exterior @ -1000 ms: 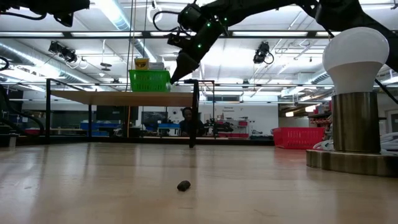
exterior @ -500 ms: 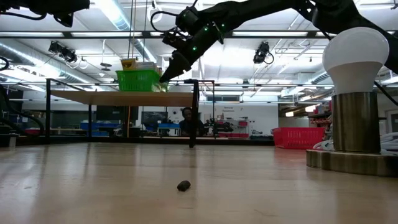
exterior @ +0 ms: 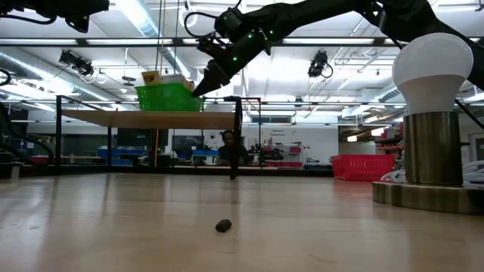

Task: Pick & Place Office Desk Supplies
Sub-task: Put the green basket on the shelf, then put the red basket on the shelf

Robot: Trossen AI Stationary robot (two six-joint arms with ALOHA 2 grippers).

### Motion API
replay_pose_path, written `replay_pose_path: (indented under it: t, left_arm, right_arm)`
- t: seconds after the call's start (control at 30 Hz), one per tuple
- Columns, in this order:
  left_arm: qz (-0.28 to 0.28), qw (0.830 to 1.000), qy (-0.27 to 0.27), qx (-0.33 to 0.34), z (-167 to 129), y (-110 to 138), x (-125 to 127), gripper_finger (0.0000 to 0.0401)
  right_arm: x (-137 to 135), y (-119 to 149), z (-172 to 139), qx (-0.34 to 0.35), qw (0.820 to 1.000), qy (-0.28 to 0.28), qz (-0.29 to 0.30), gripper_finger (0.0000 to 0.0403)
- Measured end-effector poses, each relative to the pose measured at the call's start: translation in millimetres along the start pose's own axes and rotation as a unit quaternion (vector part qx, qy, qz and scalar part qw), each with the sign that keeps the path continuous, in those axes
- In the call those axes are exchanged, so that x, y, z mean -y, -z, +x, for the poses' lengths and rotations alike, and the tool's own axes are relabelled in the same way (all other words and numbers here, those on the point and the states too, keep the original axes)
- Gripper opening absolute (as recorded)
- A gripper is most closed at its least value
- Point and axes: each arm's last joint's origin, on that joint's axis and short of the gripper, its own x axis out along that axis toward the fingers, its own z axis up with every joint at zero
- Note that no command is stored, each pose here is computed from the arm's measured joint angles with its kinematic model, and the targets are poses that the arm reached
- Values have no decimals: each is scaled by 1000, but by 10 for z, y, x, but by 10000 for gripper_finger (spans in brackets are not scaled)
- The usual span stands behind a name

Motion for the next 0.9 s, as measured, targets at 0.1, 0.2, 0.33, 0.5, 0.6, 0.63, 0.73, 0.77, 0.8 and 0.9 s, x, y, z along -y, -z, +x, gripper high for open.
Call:
replay_pose_path:
  t: [0.1,0.2,0.33,0.5,0.6,0.63,0.73,0.77,0.8,0.9]
  left_arm:
    - [-2,1000,0,0,0,0,0,9]
    - [-2,1000,0,0,0,0,1,9]
    - [-2,1000,0,0,0,0,0,9]
    - [-2,1000,0,0,0,0,0,9]
    - [1,1000,0,0,0,1,0,9]
    - [1,1000,0,-1,0,2,0,9]
    - [4,1000,0,-3,0,7,1,9]
    - [4,1000,0,-3,0,9,1,9]
    - [5,1000,0,-3,0,9,1,9]
    - [5,1000,0,-3,0,9,1,9]
  right_arm:
    - [4,-31,-1,17,1000,0,-3,0]
    - [-1,-25,0,13,1000,-1,-1,0]
    - [-46,63,-3,-57,998,10,5,0]
    - [-213,162,-58,-183,983,17,-6,0]
    - [-363,79,-210,-236,971,25,-37,0]
    - [-416,28,-277,-247,967,31,-51,0]
    - [-565,-151,-551,-273,956,50,-95,0]
    - [-609,-219,-664,-275,954,57,-105,0]
    - [-647,-271,-777,-279,952,61,-112,0]
    - [-723,-353,-1124,-289,951,51,-102,0]
